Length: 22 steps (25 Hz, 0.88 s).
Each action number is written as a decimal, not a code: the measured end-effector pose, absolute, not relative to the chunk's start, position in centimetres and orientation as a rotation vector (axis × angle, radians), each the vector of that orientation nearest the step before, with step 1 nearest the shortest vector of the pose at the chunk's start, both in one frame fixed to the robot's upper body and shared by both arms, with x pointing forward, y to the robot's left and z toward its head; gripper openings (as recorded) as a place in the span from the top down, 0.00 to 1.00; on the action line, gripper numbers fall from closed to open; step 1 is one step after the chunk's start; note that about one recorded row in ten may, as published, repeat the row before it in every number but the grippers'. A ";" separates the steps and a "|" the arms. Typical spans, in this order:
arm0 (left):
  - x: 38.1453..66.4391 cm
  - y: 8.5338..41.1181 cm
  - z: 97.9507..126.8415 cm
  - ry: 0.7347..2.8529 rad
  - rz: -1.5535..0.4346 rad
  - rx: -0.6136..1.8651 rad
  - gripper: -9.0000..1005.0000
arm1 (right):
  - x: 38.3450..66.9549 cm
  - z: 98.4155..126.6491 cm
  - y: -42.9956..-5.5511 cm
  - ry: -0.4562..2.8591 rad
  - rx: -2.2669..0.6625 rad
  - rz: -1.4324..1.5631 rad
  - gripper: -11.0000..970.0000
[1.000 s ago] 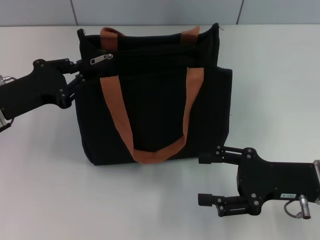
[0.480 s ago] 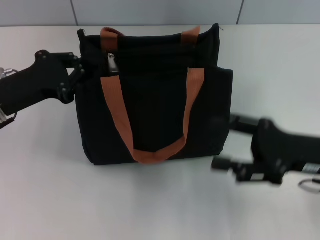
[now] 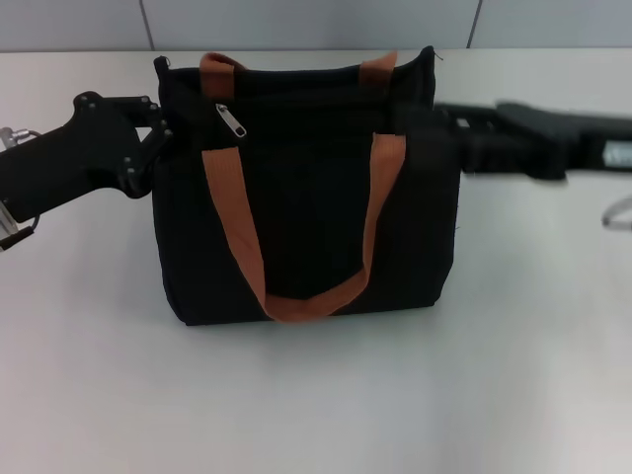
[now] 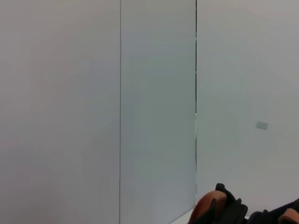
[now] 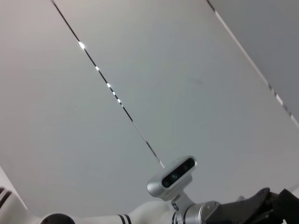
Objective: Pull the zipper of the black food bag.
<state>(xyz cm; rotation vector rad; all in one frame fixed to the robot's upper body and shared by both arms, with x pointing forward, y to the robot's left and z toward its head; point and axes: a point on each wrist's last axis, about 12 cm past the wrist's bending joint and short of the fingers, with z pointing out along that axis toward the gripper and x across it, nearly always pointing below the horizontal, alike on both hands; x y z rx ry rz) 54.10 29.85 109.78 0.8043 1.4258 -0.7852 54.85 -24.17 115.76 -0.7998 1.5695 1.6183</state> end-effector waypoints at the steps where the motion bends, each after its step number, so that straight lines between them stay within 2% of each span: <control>1: 54.1 29.8 109.8 1.426 -0.786 0.804 0.97 | 56.3 117.2 -23.4 1.635 -0.809 1.643 0.16; 12: 53.8 29.8 109.5 1.428 -0.790 0.794 0.97 | 61.0 120.3 -19.9 1.875 -0.838 1.538 0.17; 21: 53.9 29.7 109.6 1.424 -0.790 0.795 0.97 | 62.5 120.7 -16.5 2.045 -0.886 1.445 0.18; 22: 53.9 29.7 109.6 1.424 -0.790 0.795 0.97 | 62.6 120.7 -16.2 2.058 -0.890 1.439 0.22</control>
